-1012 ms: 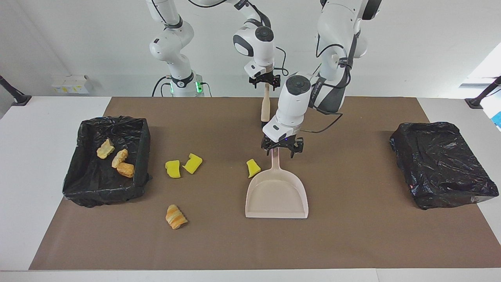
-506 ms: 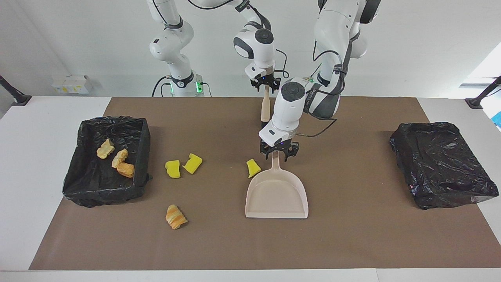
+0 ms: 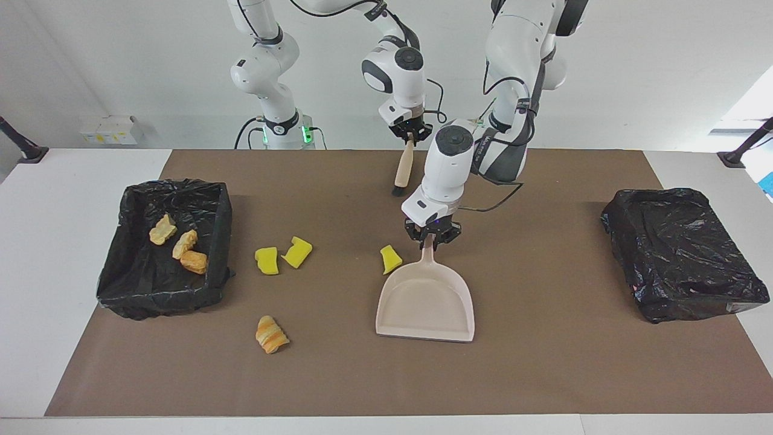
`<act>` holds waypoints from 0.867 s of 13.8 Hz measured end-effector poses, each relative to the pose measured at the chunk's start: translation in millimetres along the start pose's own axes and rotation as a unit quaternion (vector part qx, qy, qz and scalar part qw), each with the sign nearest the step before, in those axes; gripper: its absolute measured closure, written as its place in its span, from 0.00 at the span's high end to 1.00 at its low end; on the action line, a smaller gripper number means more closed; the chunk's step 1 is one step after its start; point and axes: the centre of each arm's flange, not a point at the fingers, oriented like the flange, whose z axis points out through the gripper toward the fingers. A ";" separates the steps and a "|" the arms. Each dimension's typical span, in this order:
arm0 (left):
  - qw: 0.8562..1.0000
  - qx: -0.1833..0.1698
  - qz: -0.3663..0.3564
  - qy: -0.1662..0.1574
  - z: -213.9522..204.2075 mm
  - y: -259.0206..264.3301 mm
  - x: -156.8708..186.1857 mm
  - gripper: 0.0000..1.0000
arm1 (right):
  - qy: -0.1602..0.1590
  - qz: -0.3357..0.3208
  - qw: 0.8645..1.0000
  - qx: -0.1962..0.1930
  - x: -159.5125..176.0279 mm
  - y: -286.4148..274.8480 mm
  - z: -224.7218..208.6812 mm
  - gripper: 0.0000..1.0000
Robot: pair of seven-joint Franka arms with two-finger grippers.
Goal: Sweep and dump trash in bin
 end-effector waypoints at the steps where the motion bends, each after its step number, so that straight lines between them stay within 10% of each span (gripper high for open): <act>1: 1.000 0.011 0.026 -0.003 -5.5 -3.8 -0.1 0.31 | -0.001 0.004 1.000 0.000 3.5 -0.2 -2.8 0.26; 7: 0.965 0.045 0.253 -0.053 -58.7 -65.1 -1.8 0.31 | -0.006 0.051 0.999 -0.001 57.3 23.5 -44.0 0.26; 12: 0.879 0.026 0.468 -0.089 -63.4 -112.2 0.2 0.31 | 0.013 0.027 0.999 -0.020 113.0 55.3 -79.6 0.26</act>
